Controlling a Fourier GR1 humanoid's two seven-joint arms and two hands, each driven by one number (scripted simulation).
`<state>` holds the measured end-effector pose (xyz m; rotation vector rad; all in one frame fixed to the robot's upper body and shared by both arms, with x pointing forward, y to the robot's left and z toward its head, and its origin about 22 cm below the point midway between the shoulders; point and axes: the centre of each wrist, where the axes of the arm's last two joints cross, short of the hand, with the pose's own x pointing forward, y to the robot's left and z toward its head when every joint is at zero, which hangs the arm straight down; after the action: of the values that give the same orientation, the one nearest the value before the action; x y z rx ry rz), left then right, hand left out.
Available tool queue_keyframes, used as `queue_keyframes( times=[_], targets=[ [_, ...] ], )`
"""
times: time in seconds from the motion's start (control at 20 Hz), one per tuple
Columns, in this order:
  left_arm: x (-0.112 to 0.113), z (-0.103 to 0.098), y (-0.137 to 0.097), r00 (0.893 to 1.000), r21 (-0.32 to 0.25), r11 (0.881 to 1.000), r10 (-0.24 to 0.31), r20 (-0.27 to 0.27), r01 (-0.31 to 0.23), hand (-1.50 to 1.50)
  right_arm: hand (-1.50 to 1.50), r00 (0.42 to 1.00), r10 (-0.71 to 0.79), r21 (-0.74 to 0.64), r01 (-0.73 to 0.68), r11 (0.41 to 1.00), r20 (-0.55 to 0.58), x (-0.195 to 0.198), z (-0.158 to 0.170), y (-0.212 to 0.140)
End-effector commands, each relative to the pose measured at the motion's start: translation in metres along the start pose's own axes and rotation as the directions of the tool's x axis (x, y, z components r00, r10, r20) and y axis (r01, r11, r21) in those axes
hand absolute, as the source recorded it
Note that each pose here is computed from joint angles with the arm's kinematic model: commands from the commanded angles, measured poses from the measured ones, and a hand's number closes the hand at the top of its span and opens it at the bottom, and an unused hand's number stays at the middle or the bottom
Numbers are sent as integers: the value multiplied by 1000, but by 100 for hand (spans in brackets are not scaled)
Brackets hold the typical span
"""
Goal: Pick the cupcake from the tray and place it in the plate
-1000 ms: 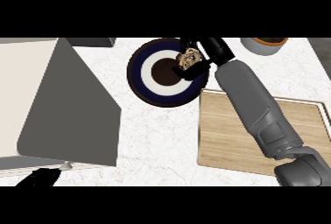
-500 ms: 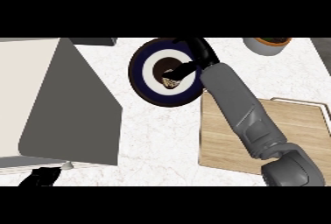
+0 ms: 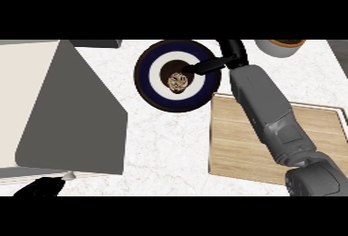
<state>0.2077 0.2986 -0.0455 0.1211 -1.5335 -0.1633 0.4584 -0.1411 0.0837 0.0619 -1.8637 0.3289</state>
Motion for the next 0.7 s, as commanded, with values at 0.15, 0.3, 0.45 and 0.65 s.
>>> queue_keyframes(
  times=[0.15, 0.3, 0.45, 0.65],
  targets=[
    [26, -32, 7, 999, -19, 1000, -19, 47, 20, 0, -150, 978, -210, -72, 210, 975, 19, -15, 23, -80],
    [29, -39, -5, 999, -17, 1000, -3, 50, 4, 0, -150, 978, -205, -42, 206, 978, 24, -37, 49, -102],
    [31, -43, -5, 998, -23, 1000, -8, 56, 10, 0, -150, 977, -206, -39, 208, 977, 57, -43, 61, -118],
    [27, -33, 1, 999, -15, 1000, -16, 45, 16, 0, -150, 981, -173, 20, 172, 985, 84, -47, 85, -157]
  ],
)
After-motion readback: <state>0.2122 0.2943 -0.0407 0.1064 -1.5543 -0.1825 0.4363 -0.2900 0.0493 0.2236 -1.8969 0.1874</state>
